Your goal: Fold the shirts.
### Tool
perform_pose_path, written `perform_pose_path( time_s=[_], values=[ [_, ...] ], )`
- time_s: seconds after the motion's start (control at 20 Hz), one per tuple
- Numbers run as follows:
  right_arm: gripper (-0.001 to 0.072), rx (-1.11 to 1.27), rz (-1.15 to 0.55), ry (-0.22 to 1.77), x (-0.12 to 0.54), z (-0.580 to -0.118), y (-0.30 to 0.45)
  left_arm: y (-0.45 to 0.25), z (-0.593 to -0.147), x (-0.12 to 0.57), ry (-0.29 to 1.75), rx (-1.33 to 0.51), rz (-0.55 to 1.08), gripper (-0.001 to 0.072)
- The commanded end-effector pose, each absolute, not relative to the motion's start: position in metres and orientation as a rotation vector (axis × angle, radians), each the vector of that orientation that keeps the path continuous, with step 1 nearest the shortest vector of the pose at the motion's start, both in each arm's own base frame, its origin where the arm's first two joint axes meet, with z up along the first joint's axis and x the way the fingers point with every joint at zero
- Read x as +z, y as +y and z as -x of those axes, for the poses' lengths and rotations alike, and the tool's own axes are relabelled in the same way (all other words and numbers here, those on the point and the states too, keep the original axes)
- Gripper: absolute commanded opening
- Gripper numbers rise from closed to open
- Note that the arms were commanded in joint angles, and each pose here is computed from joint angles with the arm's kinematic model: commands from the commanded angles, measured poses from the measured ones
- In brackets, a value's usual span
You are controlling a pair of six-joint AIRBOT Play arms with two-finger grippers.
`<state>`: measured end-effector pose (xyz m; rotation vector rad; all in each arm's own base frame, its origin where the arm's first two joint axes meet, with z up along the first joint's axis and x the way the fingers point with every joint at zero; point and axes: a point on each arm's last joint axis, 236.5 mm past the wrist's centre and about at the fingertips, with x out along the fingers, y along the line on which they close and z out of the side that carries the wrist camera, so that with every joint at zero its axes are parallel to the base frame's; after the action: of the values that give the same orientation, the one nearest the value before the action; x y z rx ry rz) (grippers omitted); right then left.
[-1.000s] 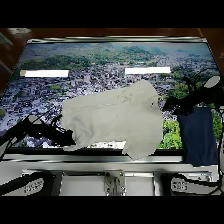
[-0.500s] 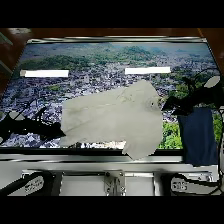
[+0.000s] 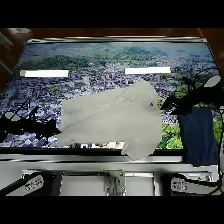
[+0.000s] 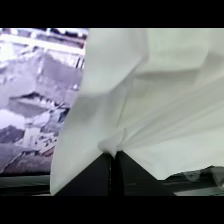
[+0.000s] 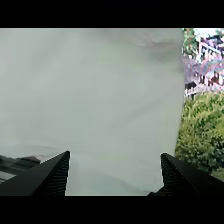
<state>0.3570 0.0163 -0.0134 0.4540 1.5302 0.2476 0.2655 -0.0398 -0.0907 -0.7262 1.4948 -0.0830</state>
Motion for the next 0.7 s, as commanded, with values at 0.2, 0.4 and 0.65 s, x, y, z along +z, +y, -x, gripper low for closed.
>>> perform_pose_path(
  time_s=[0.2,0.4,0.65],
  values=[
    [0.0681,0.251,-0.458,1.537,-0.013,-0.355,0.018,-0.041,-0.252,-0.104,1.597,-0.058,0.8,0.0581],
    [0.0681,0.262,-0.447,1.549,-0.013,-0.352,0.018,-0.015,-0.244,-0.066,1.597,-0.111,0.87,0.058],
    [0.0681,0.264,-0.444,1.547,-0.013,-0.352,0.018,-0.027,-0.202,-0.084,1.676,-0.111,0.966,0.0579]
  ],
)
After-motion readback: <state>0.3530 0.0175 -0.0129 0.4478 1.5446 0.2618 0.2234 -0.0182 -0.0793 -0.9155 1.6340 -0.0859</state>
